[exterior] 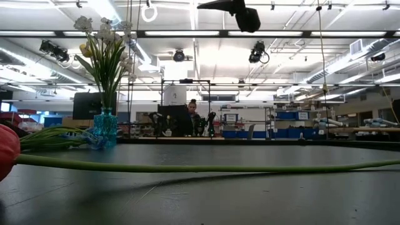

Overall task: Sort flowers into vase by color
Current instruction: Put the right blue flowers into the transparent vase

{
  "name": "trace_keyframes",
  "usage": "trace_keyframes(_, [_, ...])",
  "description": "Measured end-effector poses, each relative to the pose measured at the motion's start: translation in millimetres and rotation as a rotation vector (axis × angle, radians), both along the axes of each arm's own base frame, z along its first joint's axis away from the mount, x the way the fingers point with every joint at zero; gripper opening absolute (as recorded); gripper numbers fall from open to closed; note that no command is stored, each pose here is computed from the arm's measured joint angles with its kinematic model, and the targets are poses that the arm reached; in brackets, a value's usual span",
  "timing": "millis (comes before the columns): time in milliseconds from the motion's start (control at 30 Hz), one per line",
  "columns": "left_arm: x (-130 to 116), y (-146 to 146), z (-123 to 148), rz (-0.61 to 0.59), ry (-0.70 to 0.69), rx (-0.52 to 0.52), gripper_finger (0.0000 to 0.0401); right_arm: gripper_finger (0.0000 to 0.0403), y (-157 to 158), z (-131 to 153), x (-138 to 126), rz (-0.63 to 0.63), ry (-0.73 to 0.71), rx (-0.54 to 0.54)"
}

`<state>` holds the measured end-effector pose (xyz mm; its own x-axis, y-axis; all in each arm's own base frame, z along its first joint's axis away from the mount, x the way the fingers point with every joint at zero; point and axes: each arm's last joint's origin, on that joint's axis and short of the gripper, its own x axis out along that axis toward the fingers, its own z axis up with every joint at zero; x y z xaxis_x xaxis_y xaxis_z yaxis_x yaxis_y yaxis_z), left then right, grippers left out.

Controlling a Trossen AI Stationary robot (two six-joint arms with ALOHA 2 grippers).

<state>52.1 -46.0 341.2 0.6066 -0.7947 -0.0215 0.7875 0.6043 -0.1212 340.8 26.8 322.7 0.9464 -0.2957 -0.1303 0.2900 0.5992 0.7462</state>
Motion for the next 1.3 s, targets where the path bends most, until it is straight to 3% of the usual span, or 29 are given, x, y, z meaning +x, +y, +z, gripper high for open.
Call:
trace_keyframes(333, [17,-22,-2,-0.107,0.019,0.061,0.0011,0.0203,13,1,-1,0.02,-0.019,0.015])
trace_keyframes(667, [16,-32,-5,-0.087,-0.018,0.099,0.001,0.0203,35,1,-5,0.014,-0.023,0.022])
trace_keyframes(800, [21,-42,-24,-0.107,-0.038,0.05,0.001,0.0203,41,2,-6,0.03,-0.031,0.024])
trace_keyframes(967, [23,-46,-44,-0.084,0.002,0.086,0.001,0.0203,48,4,-8,0.029,-0.055,0.034])
trace_keyframes(1300, [22,-46,-44,-0.086,0.025,0.076,0.0026,0.0203,50,4,-8,0.038,-0.064,0.067])
